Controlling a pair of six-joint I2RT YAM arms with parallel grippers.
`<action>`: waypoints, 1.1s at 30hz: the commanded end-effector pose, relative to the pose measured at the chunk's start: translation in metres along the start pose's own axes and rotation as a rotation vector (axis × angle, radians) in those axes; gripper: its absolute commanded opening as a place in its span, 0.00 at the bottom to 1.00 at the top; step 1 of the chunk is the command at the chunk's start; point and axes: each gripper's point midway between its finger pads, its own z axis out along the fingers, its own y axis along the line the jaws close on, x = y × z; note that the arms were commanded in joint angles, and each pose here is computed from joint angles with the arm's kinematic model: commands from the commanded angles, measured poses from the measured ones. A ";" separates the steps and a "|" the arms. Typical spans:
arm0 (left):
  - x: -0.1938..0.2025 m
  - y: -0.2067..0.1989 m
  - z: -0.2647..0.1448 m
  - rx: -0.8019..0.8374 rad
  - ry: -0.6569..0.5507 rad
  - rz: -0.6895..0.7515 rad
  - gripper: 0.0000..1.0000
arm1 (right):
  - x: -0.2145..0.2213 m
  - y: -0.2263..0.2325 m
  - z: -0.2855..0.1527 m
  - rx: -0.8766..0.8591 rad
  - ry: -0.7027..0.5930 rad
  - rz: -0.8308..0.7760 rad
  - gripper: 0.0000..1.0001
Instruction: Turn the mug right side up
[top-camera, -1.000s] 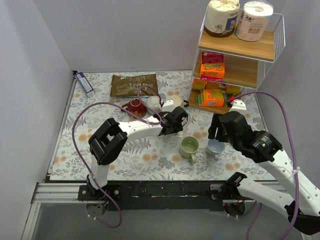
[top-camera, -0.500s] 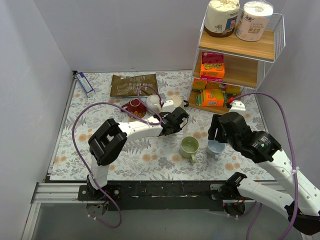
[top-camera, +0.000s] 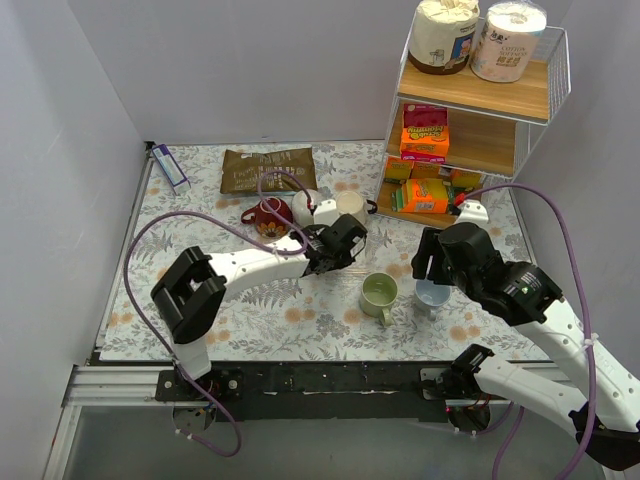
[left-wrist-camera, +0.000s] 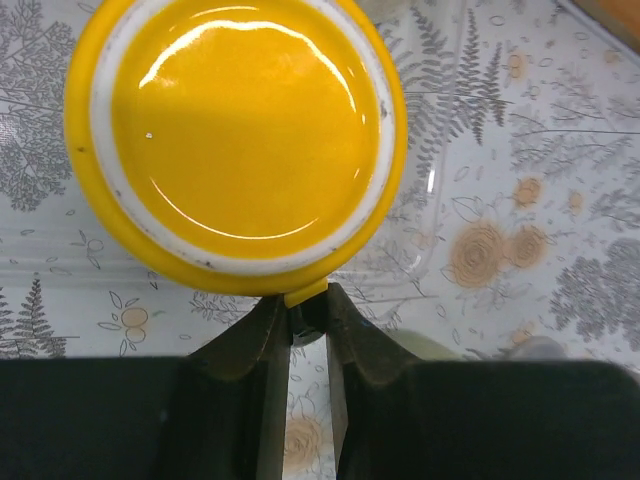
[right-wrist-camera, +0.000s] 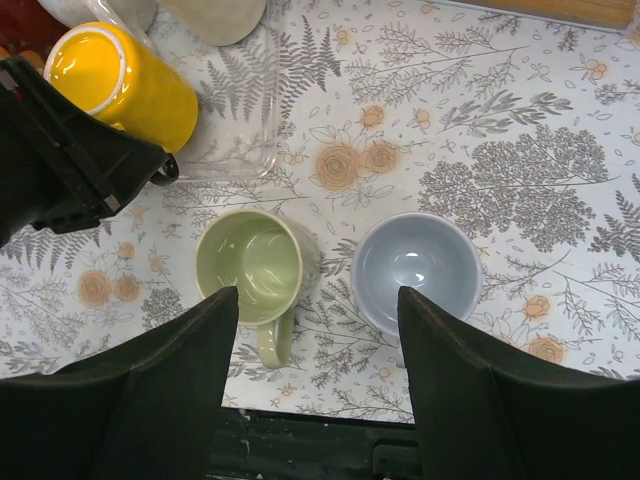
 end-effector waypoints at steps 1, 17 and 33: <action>-0.050 -0.029 -0.064 0.173 -0.104 -0.072 0.00 | -0.010 0.020 0.003 -0.084 -0.030 0.014 0.72; -0.131 -0.078 -0.247 0.783 -0.283 -0.022 0.00 | -0.034 0.143 -0.055 -0.861 -0.133 0.093 0.78; -0.152 -0.086 -0.371 1.237 -0.443 0.027 0.00 | -0.064 0.175 -0.122 -1.253 -0.301 0.168 0.85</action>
